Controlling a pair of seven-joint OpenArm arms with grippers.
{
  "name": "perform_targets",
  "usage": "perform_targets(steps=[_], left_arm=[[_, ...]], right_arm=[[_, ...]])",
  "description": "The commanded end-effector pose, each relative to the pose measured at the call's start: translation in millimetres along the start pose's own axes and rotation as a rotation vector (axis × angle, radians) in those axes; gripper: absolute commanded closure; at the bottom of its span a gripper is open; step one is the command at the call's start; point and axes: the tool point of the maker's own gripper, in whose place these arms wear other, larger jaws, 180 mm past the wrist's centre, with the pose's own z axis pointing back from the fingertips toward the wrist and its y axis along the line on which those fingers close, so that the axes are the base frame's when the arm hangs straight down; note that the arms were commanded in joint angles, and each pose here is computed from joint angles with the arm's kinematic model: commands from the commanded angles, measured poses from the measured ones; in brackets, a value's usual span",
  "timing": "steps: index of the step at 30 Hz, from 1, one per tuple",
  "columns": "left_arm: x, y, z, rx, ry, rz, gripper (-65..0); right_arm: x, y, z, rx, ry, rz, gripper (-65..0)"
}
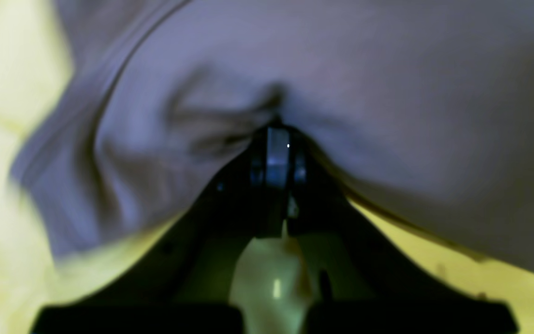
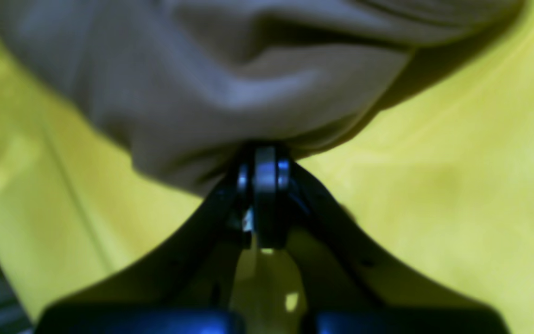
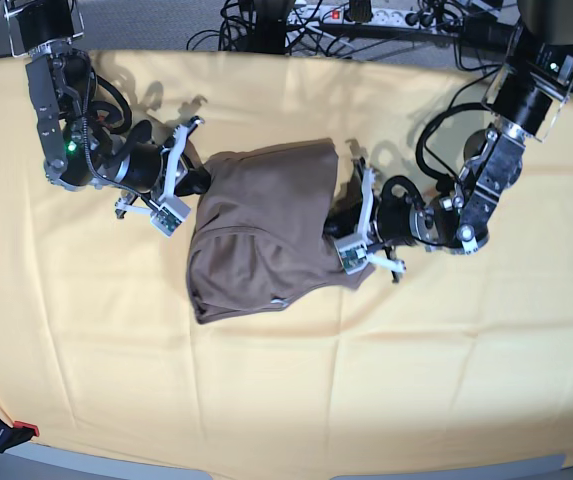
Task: Fold the T-shirt properly
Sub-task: 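Grasp the bundle sides with both grippers and lift and square it, then lower the bundle and open both grippers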
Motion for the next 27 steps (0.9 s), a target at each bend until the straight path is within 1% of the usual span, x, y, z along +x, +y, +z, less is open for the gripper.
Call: perform_targets(steps=[1, 3, 7, 11, 13, 14, 15, 16, 18, 21, 23, 25, 27], left_arm=[[-23, 26, 9, 0.086, 0.116, -0.025, 0.0], [-17, 36, 10, 0.101, 0.096, -0.021, 0.0], [-10, 46, 14, 0.121, 0.093, -0.032, 0.0], [2, 61, 22, 0.159, 0.078, -0.038, 0.0], [7, 70, 28, 0.190, 0.068, 0.030, 0.0], [9, 71, 31, 0.182, 0.061, 0.076, 0.0], [14, 69, 35, 0.157, 0.039, 0.123, 0.0], [21, 64, 39, 0.113, 0.006, 0.163, 0.0], [36, 51, 49, -0.002, -0.074, 0.225, 0.0], [57, 44, 71, -0.116, -0.187, 0.352, 0.0], [67, 41, 88, -0.182, -0.254, 0.411, 0.0], [71, 36, 103, -0.232, -0.314, 0.456, 0.0], [67, 29, 115, -0.252, -0.342, 0.475, 0.0]], right_arm=[[11, -3, 8, -0.016, -0.039, 0.004, 0.0], [13, -3, 13, -0.045, -0.060, -0.025, 0.0], [18, -7, 24, -0.097, -0.100, -0.066, 0.0], [13, -33, 39, -0.202, -0.117, -0.153, 0.0], [9, -47, 48, -0.268, -0.132, -0.212, 0.0], [7, -54, 54, -0.297, -0.145, -0.242, 0.0], [4, -59, 59, -0.315, -0.162, -0.274, 0.0], [4, -60, 65, -0.312, -0.194, -0.301, 0.0], [12, -53, 77, -0.245, -0.284, -0.316, 0.0], [25, -37, 99, -0.117, -0.416, -0.305, 0.0], [27, -36, 116, -0.085, -0.474, -0.358, 0.0], [22, -38, 130, -0.082, -0.494, -0.392, 0.0], [15, -41, 144, -0.097, -0.505, -0.418, 0.0]])
